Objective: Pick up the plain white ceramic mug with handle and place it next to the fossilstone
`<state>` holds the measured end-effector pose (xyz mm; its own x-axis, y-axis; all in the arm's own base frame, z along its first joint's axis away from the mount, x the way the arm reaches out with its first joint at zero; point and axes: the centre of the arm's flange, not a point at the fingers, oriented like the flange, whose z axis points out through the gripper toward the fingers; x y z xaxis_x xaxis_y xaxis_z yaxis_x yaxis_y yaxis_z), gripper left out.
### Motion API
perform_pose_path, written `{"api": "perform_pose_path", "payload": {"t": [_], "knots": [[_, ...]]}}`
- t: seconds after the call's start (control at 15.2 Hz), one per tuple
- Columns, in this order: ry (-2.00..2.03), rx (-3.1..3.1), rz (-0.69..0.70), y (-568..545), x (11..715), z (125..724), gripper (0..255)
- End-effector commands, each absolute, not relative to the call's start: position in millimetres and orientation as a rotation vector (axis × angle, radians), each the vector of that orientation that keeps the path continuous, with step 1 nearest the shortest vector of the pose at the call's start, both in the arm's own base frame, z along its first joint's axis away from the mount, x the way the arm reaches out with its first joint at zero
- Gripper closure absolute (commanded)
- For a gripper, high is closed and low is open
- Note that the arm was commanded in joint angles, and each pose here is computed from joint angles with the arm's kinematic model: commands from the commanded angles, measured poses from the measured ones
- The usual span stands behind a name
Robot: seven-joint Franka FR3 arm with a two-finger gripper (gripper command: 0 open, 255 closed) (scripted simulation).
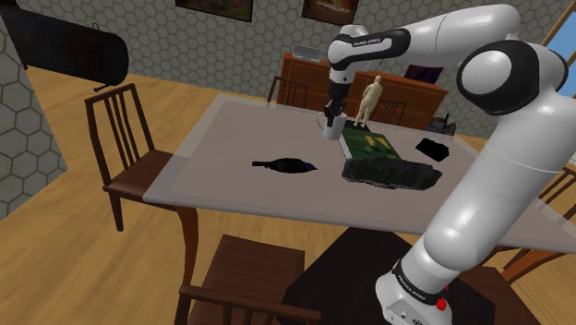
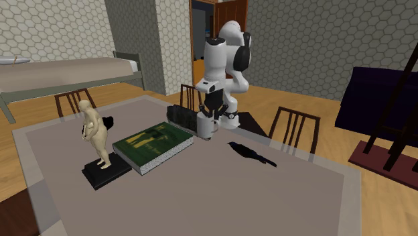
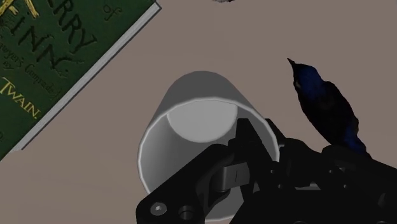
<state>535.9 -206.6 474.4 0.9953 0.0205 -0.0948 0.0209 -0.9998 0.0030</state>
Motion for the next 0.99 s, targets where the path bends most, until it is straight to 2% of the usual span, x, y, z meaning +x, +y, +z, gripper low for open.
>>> {"api": "perform_pose_path", "payload": {"t": [0.0,0.53,0.92], "knots": [[0.033,3.134,-0.149,-206.8,535.1,485.1,255],[0.033,3.134,-0.149,-206.8,535.0,522.8,255],[0.033,3.134,-0.149,-276.0,496.5,523.1,255]]}}
